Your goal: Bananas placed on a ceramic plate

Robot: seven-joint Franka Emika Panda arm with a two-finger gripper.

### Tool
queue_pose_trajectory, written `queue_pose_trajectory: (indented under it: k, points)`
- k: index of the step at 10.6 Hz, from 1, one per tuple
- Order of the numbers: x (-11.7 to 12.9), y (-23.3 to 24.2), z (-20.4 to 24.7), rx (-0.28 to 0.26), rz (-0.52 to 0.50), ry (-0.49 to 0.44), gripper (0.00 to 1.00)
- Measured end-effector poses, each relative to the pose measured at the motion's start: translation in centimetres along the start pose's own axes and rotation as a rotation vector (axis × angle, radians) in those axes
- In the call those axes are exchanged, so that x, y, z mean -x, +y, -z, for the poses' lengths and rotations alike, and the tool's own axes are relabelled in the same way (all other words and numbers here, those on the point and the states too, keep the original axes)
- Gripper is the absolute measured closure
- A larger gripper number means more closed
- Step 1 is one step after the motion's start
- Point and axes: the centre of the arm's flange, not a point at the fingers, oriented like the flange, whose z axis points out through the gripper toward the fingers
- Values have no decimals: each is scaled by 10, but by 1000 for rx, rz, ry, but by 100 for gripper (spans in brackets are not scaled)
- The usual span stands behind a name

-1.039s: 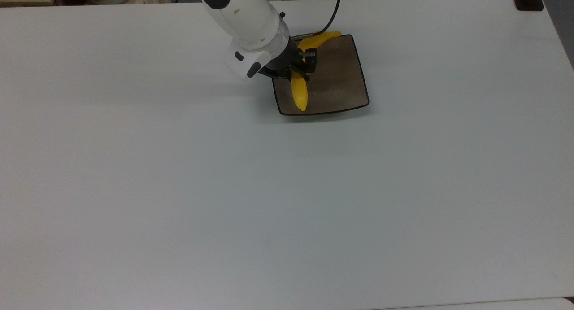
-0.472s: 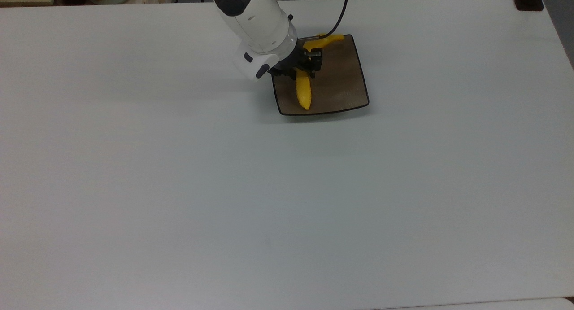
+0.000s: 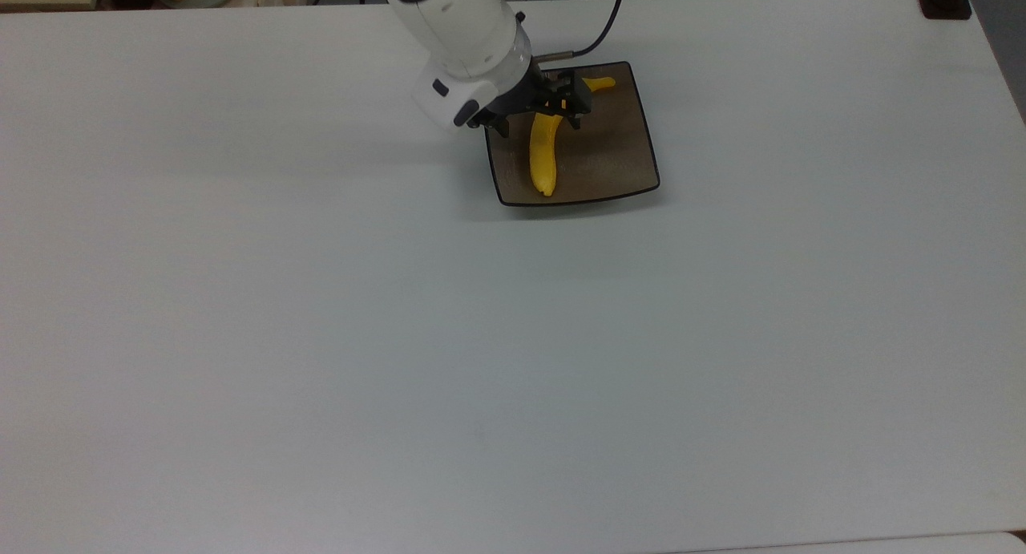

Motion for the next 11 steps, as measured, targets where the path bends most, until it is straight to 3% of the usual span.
queue_pose_trajectory:
  k: [2,4,5,8,11]
  points:
    - [10,-13,59,86,-32,98,0]
    - [32,-30,130,210,-91,143,0]
    - [44,-40,166,243,-110,155,0]
    - [67,-57,223,262,-96,197,0]
    - [68,-57,229,306,66,193,0]
